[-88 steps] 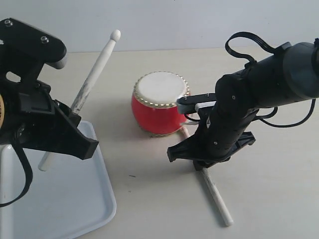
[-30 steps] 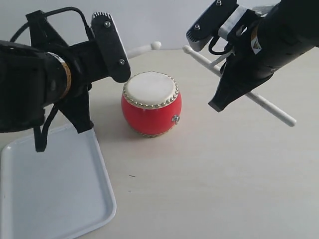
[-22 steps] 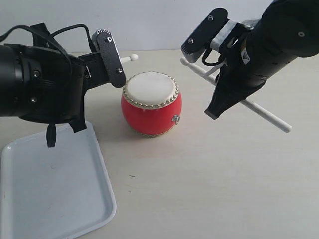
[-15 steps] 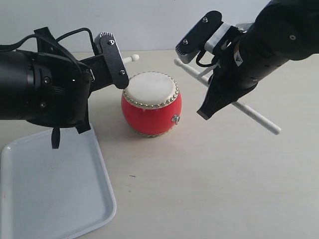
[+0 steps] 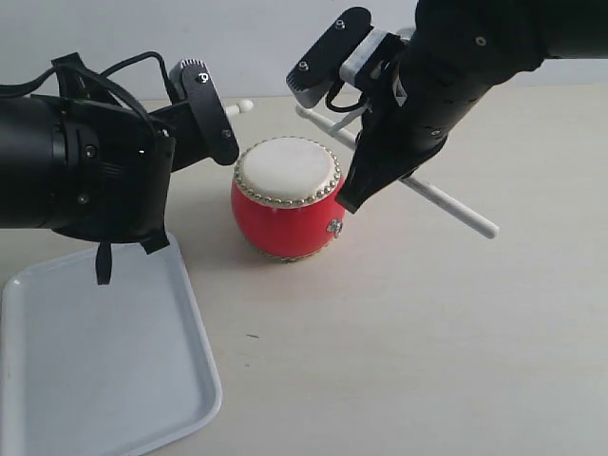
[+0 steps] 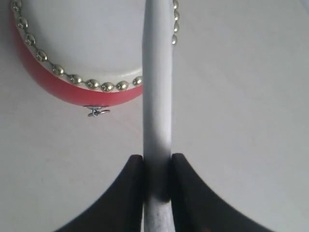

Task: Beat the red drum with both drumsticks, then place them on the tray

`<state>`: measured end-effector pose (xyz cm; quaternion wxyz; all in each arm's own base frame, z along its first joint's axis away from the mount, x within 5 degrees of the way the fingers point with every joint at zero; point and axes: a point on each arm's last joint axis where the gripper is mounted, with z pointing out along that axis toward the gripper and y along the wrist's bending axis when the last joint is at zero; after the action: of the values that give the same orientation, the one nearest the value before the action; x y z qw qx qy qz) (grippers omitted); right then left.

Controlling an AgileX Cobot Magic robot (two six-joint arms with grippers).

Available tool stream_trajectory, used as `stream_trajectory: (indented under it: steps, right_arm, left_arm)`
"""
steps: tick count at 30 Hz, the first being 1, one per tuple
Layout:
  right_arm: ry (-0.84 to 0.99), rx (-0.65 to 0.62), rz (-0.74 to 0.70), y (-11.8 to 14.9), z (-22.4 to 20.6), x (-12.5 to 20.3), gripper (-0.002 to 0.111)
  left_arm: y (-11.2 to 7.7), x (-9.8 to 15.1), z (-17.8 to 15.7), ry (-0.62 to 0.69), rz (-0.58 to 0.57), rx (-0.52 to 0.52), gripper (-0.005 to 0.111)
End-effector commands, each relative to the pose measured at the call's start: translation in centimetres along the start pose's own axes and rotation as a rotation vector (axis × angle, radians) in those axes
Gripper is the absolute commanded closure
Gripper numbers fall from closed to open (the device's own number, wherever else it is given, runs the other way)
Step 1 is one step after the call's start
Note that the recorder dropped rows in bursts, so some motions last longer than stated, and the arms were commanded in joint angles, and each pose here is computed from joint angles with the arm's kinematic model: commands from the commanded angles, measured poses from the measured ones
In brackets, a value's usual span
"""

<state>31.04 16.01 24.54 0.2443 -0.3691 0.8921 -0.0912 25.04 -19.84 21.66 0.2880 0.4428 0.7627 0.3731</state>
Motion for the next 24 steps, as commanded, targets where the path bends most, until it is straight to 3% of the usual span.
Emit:
stream_trajectory:
  steps: [1,4,8,19,21,24]
  right_arm:
    - [0.008,0.004,0.008,-0.1,-0.1,-0.1,0.108]
    - [0.008,0.006,0.008,-0.1,-0.1,-0.1,0.108]
    - [0.008,0.012,0.021,-0.1,-0.1,-0.1,0.108]
    - [0.021,0.076,0.005,-0.7,-0.1,0.0,0.108]
    - [0.021,0.072,0.009,-0.7,-0.1,0.0,0.108]
    - [0.047,0.05,0.02,-0.4,0.3,0.2,0.108]
  left_arm:
    - [1.2,-0.1,-0.1,-0.008,-0.038,-0.098,0.107]
    - [1.0,-0.3,-0.1,-0.027,-0.007,-0.083,0.107]
    - [-0.2,-0.7,0.1,-0.075,0.061,0.044,0.107]
    - [-3.6,-0.2,2.0,0.058,0.273,0.188,0.107]
    - [-3.9,-0.2,2.2,0.069,0.272,0.188,0.107]
    - [-3.1,-0.4,2.2,0.06,0.159,0.116,0.107]
